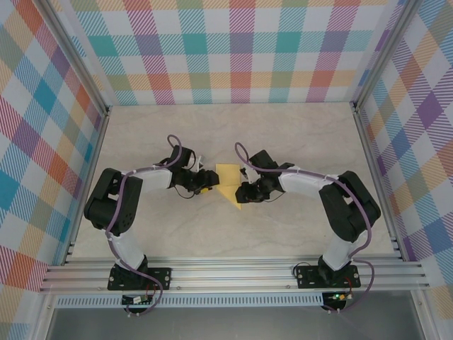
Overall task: Fold a paper plane with a square sheet of paper (fold left side to right side)
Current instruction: Third fold the triangle at the center of the table, then fourth fold the wing at the center of the table.
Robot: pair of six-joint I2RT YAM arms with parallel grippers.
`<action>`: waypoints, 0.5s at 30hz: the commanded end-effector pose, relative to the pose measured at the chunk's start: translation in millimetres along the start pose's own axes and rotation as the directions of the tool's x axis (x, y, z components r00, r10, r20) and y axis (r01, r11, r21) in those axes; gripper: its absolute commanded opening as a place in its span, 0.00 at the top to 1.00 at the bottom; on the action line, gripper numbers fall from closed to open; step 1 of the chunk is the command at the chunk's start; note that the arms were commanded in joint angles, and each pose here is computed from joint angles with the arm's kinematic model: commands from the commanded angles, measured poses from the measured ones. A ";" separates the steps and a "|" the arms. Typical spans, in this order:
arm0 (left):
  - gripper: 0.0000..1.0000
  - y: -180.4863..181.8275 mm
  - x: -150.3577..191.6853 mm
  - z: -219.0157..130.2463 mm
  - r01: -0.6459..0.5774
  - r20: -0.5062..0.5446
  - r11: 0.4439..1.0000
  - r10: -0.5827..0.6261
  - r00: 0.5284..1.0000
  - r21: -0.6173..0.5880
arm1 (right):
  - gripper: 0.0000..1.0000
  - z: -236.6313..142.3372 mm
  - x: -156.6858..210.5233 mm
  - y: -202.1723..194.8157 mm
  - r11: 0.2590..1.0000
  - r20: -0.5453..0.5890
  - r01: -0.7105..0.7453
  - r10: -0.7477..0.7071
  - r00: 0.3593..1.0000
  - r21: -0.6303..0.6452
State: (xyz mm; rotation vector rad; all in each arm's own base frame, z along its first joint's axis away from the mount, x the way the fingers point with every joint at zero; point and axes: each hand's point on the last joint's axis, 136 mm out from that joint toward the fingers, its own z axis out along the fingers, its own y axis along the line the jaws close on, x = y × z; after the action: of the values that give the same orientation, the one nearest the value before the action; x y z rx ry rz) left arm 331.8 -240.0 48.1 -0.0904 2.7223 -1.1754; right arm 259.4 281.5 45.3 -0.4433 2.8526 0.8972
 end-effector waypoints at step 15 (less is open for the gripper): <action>0.51 -13.7 4.4 11.7 -0.041 -0.010 0.999 0.041 0.999 -0.012 | 0.60 -38.5 -10.3 0.0 0.987 0.153 0.111 -0.127 0.980 0.114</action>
State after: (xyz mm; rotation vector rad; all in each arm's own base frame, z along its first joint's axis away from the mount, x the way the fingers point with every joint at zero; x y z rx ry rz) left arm 329.0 -254.7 42.2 -0.0657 2.7404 -1.1763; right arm 272.6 266.1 83.3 -0.4664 2.6854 0.7639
